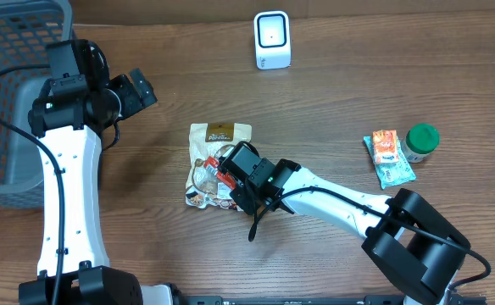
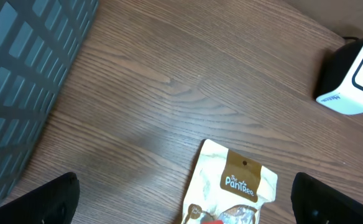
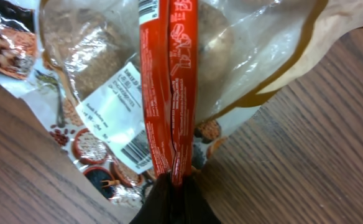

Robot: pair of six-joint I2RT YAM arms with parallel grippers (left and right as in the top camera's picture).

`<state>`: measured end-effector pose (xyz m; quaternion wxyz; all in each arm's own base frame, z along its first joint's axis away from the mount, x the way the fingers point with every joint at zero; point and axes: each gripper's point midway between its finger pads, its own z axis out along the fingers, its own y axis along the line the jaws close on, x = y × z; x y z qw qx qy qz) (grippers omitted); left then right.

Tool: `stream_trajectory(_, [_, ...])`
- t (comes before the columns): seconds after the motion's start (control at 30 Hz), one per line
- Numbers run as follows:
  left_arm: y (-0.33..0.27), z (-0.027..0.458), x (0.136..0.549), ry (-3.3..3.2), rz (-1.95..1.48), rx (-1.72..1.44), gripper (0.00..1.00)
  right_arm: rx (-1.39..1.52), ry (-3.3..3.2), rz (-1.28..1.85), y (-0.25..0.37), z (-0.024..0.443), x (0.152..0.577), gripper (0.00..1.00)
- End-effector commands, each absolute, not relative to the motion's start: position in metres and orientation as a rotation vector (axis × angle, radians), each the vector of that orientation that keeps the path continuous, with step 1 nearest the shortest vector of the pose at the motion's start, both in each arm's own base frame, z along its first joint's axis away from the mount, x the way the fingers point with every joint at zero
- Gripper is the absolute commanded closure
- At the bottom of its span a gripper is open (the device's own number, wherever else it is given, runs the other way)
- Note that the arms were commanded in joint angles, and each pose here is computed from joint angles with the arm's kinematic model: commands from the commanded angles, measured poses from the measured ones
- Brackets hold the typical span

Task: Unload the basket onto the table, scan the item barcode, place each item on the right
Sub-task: 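Lift the red stick snack and carry it to the scanner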

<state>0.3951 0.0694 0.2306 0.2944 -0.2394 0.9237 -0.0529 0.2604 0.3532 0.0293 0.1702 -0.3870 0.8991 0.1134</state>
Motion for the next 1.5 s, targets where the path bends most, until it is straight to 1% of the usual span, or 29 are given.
stream_trajectory(0.0, [0.070,0.244,0.394,2.427,-0.131,-0.610,0.00,-1.061,2.443,0.226,0.347,0.064,0.278,0.96])
stream_trajectory(0.2, [0.070,0.244,0.394,2.428,-0.131,-0.611,0.00,-0.915,2.266,0.002,0.319,0.128,0.311,0.96])
stream_trajectory(0.33, [0.070,0.244,0.394,2.428,-0.131,-0.611,0.00,-0.782,2.186,-0.178,0.292,0.154,0.336,0.96])
stream_trajectory(0.5, [0.070,0.244,0.394,2.427,-0.131,-0.610,0.00,-0.705,2.152,-0.255,0.274,0.164,0.357,0.96])
stream_trajectory(0.67, [0.070,0.244,0.394,2.427,-0.131,-0.611,0.00,-0.823,2.033,-0.366,0.261,0.181,0.388,0.96])
stream_trajectory(1.0, [0.070,0.244,0.394,2.427,-0.131,-0.610,0.00,-0.930,1.815,-0.557,0.245,0.212,0.437,0.96])
stream_trajectory(1.27, [0.070,0.244,0.394,2.427,-0.131,-0.610,0.00,-1.029,1.649,-0.837,0.248,0.205,0.467,0.96])
stream_trajectory(1.47, [0.070,0.244,0.394,2.427,-0.131,-0.611,0.00,-0.941,1.599,-0.846,0.255,0.204,0.481,0.96])
